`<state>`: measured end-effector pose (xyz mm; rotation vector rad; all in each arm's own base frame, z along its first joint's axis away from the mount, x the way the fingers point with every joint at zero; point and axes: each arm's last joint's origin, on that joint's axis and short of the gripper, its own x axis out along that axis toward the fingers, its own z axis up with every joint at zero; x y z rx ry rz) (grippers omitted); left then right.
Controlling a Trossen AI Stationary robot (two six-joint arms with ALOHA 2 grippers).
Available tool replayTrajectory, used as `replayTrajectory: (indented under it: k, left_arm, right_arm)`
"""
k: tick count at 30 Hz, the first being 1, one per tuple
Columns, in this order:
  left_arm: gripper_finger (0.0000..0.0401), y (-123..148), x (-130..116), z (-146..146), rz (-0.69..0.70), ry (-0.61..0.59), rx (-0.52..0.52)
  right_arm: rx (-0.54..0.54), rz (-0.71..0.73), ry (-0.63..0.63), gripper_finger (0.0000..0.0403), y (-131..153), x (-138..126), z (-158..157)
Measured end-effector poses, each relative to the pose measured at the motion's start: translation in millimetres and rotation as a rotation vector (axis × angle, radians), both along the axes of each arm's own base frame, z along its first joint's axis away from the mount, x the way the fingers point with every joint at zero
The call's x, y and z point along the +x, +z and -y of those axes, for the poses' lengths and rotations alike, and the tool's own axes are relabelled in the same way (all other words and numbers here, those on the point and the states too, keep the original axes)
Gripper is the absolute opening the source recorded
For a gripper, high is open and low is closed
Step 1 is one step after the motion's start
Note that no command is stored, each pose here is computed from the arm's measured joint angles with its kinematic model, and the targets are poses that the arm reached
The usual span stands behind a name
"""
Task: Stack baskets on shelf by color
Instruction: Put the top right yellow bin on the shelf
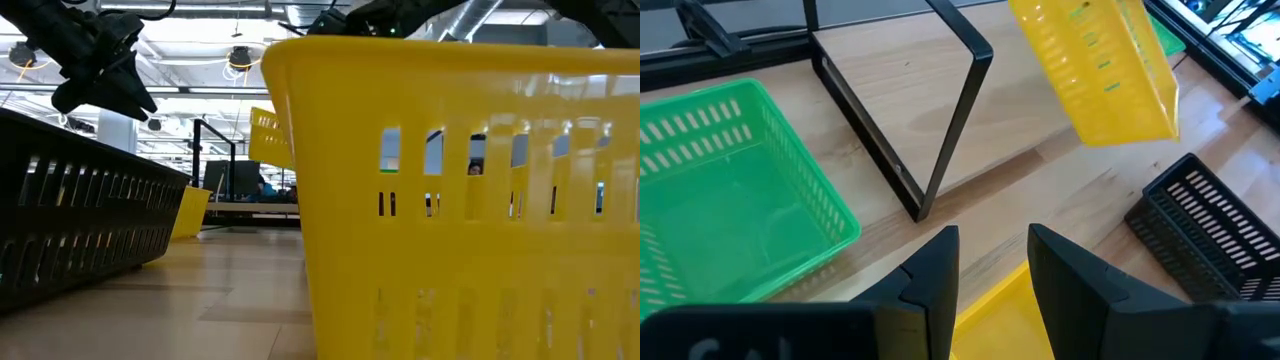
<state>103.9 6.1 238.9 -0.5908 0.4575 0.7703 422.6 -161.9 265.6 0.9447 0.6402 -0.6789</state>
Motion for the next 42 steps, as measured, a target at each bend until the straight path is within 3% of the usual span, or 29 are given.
replayTrajectory:
  k: [15,33,42]
  left_arm:
    - [0.0110,0.0,0.1,0.0,0.002,0.001,-0.001]
    - [0.0110,0.1,0.1,0.0,0.008,0.008,-0.008]
    - [0.0110,0.1,0.1,0.0,0.008,0.009,-0.008]
  right_arm:
    - [0.018,-0.202,-0.097,0.0003,-14.4,-21.9,19.1]
    - [0.016,-0.272,-0.103,0.0003,-17.3,-32.1,28.5]
    - [0.016,-0.196,-0.100,0.0003,-14.0,-26.1,29.4]
